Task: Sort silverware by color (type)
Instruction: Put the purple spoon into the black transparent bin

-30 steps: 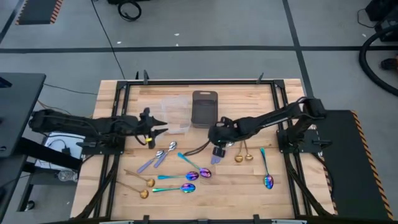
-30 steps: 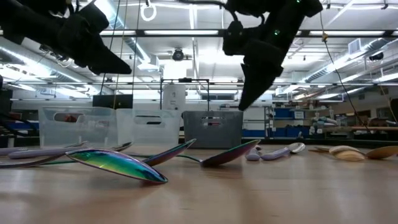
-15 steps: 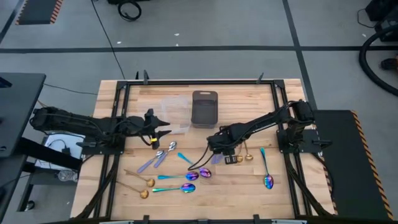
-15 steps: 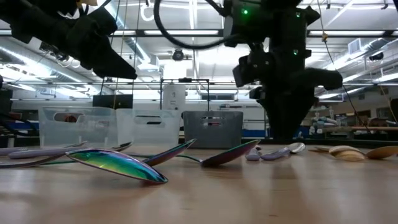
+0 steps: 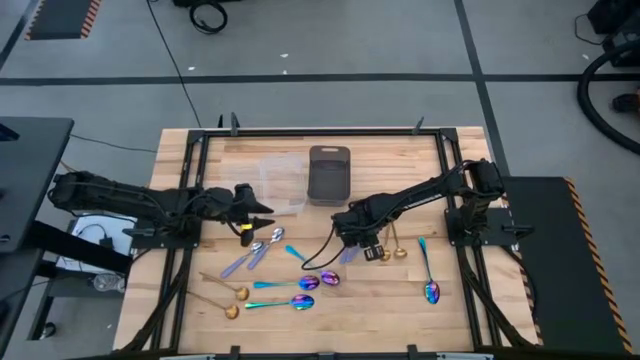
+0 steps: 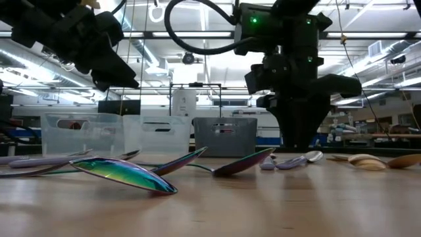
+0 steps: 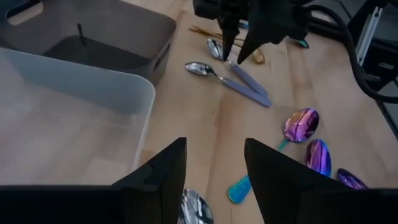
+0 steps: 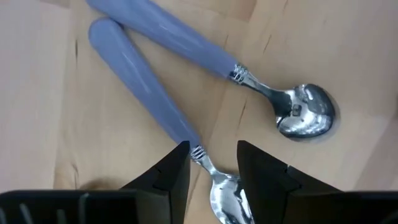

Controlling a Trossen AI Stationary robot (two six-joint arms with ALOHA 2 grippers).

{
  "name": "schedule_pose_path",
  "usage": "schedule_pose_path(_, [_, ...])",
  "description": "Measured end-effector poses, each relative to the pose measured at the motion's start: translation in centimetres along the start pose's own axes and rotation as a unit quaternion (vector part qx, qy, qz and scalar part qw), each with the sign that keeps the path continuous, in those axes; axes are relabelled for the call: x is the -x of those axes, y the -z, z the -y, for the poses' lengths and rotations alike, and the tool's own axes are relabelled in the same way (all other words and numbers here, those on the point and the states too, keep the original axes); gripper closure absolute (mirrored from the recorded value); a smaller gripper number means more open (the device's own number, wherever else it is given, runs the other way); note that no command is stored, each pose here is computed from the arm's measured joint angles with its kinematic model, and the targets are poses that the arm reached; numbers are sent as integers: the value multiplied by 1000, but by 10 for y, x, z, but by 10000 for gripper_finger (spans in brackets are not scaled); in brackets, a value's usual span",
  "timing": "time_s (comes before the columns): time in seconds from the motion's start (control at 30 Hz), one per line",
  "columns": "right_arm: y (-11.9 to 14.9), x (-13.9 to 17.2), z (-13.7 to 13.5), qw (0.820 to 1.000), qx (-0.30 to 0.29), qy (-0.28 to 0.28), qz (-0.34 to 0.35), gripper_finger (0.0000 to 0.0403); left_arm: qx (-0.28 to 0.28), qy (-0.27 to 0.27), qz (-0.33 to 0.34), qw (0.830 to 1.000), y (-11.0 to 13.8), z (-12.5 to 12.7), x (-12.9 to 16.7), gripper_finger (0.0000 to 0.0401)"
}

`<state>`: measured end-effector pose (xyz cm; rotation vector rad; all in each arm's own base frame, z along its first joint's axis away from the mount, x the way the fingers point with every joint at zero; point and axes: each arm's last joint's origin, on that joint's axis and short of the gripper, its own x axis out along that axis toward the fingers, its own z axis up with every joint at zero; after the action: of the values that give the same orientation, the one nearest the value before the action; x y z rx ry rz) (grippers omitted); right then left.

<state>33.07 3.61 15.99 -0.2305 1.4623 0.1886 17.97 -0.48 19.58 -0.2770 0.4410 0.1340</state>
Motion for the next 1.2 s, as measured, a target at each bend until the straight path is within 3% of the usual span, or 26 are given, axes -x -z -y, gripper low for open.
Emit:
schedule_pose_path(0.47, [14,-19,-3,999,34,-26,-5,267,6,26,-11,1000,4,10,1,230])
schedule_pose_path(0.93, [16,-20,-2,999,31,-31,-1,380,-3,34,-13,999,5,13,2,230])
schedule_pose_path(1.2, [8,-13,-3,999,37,-30,3,386,-4,33,-13,999,5,13,2,230])
